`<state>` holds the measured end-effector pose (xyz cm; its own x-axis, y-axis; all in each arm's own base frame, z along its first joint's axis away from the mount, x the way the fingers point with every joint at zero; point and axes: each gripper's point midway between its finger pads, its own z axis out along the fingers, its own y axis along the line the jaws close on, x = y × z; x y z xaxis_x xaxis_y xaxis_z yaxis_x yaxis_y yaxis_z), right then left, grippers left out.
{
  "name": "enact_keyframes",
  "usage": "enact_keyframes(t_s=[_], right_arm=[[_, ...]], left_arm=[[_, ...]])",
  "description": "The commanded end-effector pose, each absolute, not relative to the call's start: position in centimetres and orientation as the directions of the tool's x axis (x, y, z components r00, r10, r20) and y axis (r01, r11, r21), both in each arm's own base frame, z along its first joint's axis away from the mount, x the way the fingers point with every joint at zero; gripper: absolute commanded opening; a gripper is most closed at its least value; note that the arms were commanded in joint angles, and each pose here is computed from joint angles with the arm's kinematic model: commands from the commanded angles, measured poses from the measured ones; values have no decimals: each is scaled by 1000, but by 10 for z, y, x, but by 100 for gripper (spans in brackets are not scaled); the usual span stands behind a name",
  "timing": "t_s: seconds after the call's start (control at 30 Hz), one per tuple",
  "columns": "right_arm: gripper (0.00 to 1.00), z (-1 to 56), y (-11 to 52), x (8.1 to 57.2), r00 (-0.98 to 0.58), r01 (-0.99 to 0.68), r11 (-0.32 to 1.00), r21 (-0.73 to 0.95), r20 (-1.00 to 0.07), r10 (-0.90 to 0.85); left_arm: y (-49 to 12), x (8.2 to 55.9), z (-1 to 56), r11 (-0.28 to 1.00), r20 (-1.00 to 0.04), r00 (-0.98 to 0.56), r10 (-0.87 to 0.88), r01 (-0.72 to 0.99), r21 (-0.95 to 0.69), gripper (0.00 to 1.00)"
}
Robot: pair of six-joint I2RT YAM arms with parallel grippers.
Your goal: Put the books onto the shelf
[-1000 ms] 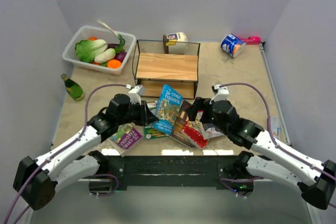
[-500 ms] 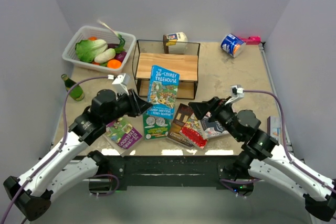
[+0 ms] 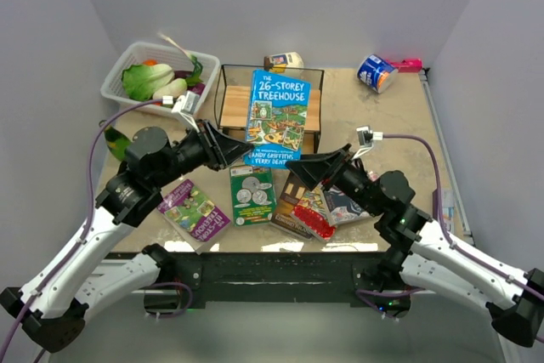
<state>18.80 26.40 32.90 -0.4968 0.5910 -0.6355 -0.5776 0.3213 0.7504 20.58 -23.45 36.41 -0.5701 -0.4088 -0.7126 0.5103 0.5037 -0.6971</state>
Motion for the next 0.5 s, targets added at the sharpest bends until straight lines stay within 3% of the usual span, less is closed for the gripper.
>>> enact_keyframes(t_s=[0.0, 0.33, 0.47], right_arm=[[99, 377, 262, 183, -444, -665, 208, 718, -603, 663], [99, 354, 253, 217, -412, -617, 298, 728, -622, 666], [99, 354, 244, 227, -407, -634, 265, 727, -605, 684]], left_arm=[[-241, 189, 426, 349, -730, -507, -459, 652, -673, 0], [-235, 177, 444, 327, -741, -481, -469, 685, -651, 0], [-237, 175, 447, 312, -743, -481, -466, 696, -647, 0]])
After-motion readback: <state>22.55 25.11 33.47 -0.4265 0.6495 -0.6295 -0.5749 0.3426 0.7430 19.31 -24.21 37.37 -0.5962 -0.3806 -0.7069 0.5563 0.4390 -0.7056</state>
